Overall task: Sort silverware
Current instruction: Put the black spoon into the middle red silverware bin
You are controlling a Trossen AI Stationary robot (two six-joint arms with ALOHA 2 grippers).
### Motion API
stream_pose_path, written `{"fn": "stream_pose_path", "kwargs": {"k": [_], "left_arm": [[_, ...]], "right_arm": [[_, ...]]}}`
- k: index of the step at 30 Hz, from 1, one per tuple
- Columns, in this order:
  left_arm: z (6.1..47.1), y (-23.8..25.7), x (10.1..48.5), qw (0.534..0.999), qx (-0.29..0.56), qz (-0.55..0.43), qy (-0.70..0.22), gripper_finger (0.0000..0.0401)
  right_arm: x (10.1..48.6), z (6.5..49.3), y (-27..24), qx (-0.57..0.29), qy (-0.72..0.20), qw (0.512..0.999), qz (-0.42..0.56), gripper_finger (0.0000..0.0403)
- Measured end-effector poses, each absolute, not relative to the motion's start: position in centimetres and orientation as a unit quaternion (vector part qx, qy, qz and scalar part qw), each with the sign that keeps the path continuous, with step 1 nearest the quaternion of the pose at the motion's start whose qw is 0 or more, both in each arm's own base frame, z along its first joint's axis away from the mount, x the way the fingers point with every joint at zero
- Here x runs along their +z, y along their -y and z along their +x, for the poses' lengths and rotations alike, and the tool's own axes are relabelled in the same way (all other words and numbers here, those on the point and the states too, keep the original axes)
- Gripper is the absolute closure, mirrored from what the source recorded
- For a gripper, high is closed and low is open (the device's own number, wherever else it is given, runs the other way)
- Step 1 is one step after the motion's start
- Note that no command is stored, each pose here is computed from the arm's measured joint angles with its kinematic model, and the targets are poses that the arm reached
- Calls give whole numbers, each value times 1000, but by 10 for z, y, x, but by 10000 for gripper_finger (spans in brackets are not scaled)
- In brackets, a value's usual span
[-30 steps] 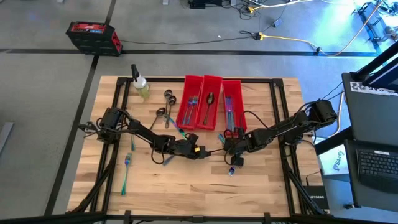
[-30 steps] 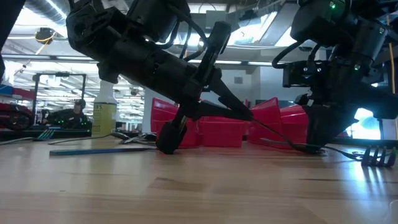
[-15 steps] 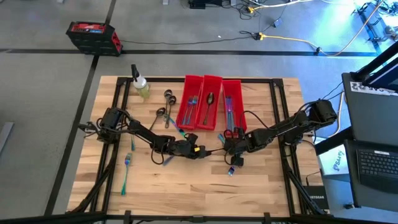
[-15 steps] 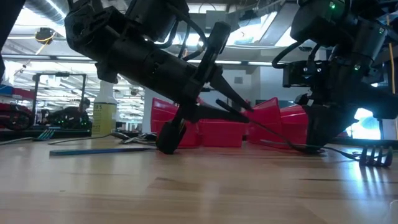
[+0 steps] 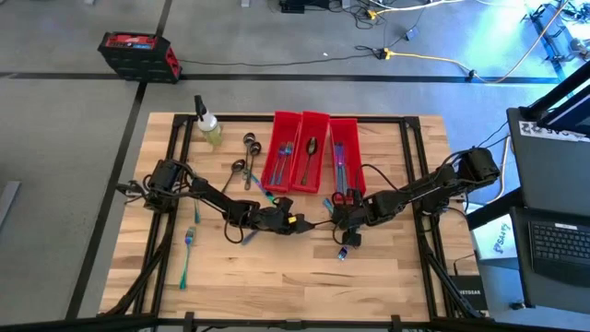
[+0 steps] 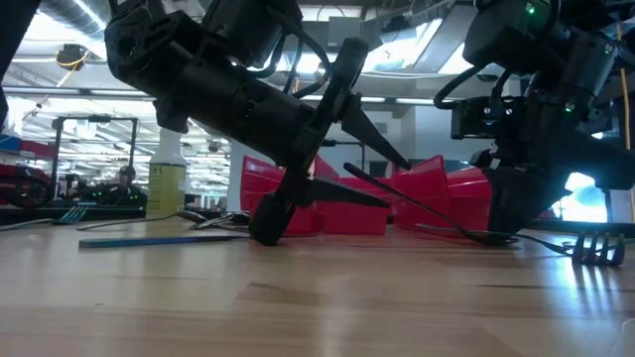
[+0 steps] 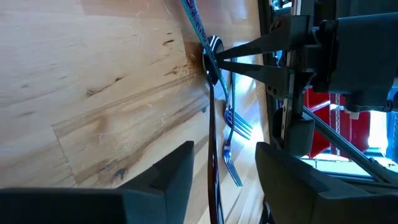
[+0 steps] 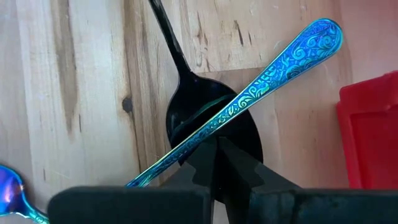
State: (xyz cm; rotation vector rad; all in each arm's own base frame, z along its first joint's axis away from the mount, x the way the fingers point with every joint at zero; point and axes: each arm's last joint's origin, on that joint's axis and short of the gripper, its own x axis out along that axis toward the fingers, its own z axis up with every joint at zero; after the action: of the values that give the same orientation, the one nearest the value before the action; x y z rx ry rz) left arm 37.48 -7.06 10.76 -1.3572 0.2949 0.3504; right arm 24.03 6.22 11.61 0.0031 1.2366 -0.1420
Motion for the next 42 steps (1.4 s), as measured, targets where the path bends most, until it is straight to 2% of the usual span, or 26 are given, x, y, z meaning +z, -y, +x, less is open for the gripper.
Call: {"fn": "stream_pose_path", "kwargs": {"k": [9,18,22,32,42], "left_arm": [[375,70,108,752,151,-625,-144,236],[376,68,108,749,154,-629,-141,346],[376,68,108,750,154,-628,-141,369],[376,67,108,759,156,-617,-137,397],[375,70,108,769,154,-604,-138,400]], "right_arm": [[116,240,-62,-66,-579,812,1,403],[116,240,-62,-66,-579,812,1,403],[116,240,-62,-66,-579,812,1,403],[116,240,-62,-66,-579,813,1,403],[128,244,-64,-43,-573,819,3,386]]}}
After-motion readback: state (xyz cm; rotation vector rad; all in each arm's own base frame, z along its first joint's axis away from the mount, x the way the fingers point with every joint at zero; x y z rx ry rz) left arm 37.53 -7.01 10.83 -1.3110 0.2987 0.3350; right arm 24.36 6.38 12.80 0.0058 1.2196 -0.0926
